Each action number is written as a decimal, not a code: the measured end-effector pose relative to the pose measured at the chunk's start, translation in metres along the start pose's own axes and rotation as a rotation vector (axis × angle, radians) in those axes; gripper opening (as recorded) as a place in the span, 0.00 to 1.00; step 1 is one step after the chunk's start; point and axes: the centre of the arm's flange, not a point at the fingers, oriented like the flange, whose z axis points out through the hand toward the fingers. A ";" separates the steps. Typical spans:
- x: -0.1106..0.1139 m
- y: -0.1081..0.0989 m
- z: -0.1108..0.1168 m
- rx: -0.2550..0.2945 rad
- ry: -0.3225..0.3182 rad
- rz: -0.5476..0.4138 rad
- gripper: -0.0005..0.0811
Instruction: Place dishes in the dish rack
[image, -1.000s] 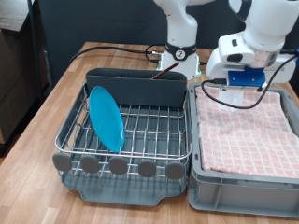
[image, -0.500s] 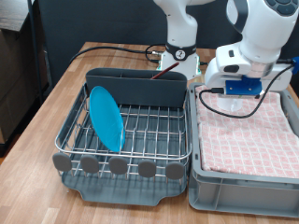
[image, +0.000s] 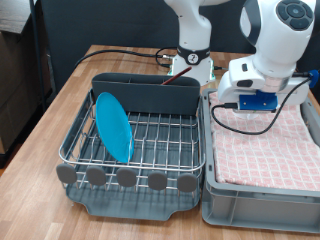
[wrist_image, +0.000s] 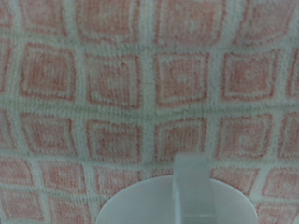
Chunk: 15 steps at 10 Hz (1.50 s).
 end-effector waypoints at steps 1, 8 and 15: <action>0.000 0.000 0.002 0.000 -0.004 0.002 0.99; -0.001 0.000 0.006 -0.002 -0.007 0.003 0.22; -0.002 -0.001 -0.010 0.003 -0.007 -0.001 0.09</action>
